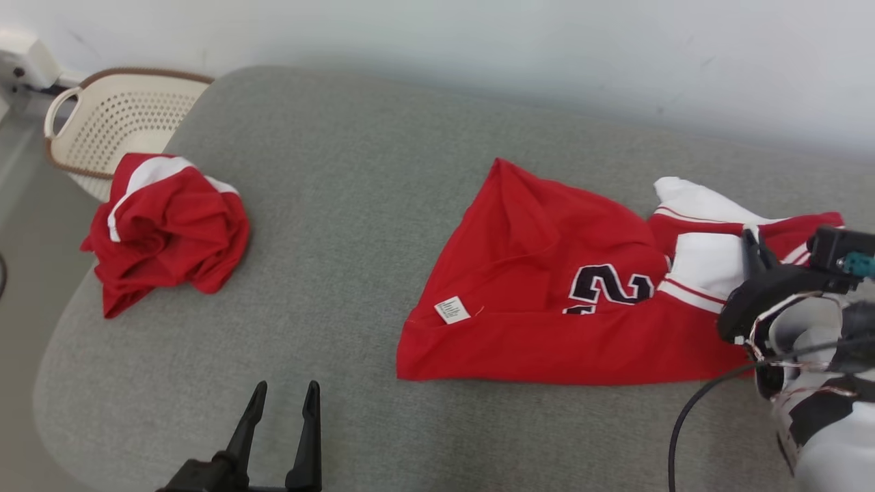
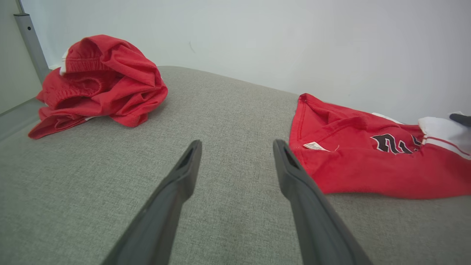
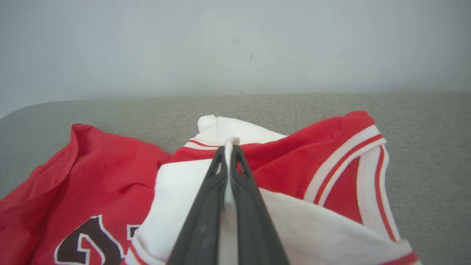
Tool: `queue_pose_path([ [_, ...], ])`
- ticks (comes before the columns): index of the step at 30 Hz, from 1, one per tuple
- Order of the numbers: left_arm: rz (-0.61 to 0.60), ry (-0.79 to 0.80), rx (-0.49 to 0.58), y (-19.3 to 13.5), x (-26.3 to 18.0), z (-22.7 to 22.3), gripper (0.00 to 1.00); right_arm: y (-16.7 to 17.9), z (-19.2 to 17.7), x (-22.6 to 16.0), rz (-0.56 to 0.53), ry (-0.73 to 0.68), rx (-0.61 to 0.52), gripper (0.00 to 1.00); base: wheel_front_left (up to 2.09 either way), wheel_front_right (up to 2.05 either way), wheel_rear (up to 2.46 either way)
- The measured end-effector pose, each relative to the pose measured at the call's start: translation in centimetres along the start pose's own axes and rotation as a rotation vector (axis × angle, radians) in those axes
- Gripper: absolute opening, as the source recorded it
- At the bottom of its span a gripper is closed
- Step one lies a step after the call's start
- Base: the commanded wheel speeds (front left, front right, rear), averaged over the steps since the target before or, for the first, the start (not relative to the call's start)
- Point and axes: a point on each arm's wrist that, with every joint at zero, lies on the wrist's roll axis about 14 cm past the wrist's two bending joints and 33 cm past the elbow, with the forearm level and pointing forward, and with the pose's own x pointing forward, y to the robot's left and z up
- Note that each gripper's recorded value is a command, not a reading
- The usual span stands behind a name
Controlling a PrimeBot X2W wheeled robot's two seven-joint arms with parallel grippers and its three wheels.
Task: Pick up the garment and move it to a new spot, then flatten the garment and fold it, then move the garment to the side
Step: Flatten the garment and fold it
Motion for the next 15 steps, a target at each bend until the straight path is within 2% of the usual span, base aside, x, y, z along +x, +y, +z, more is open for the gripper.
queue_pose_path([
  [9,-0.049,0.004,-0.024,-1.8,-0.3,-0.3,1.00,1.2,0.6,-5.6,0.083,-0.114,0.075,0.00,0.00,0.00,0.00],
  [15,-0.100,-0.004,-0.039,-3.6,0.2,-0.1,1.00,1.8,-0.5,-10.6,0.127,-0.115,0.136,0.00,0.00,0.00,0.00],
])
